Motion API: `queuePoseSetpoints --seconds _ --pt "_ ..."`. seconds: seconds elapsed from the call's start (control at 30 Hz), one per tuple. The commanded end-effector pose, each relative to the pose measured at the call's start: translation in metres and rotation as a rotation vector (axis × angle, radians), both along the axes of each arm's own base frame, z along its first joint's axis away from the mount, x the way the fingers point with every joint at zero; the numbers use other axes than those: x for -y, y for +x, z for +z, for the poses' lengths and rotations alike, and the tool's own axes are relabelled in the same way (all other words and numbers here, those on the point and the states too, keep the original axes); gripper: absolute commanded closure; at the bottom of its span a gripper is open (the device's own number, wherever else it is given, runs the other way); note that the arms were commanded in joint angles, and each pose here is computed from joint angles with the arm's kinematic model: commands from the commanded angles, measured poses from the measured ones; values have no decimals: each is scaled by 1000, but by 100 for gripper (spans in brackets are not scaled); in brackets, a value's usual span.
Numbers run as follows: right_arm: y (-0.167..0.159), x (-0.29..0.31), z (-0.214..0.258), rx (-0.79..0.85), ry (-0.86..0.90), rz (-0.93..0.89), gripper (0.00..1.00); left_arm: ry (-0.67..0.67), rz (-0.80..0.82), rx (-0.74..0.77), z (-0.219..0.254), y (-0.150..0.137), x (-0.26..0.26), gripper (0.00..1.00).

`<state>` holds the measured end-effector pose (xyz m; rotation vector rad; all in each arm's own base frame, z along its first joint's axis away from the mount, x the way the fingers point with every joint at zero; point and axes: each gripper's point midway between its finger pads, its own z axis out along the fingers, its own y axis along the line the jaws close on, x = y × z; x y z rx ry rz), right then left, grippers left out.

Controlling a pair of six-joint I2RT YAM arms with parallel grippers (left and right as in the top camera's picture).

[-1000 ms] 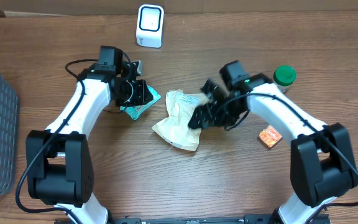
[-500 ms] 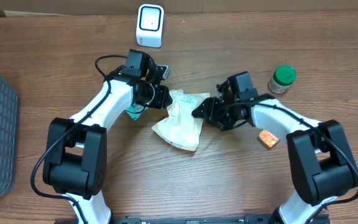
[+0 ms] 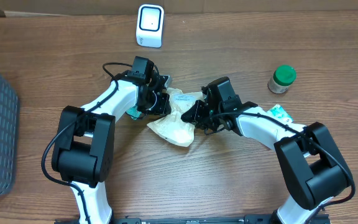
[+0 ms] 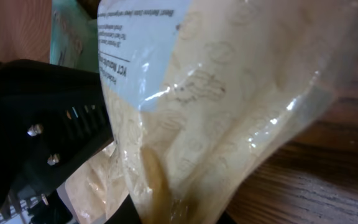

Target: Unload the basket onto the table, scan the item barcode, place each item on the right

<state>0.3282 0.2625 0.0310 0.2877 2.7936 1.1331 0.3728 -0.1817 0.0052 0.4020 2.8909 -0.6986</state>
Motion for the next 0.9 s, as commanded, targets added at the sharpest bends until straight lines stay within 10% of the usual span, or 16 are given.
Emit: queuePoseSetpoints --seconds 0.0,0.27,0.7,0.87 --pt "5 -3 20 80 66 109 88 57 0 -15 -12 -1 -11 87" --pt "15 31 84 243 -57 156 96 95 31 -24 -7 2 -31 94" --pt "35 130 133 560 -1221 257 96 88 83 388 183 42 -51 83" --pt "26 101 106 629 -1406 797 96 125 144 352 179 40 -79 84"
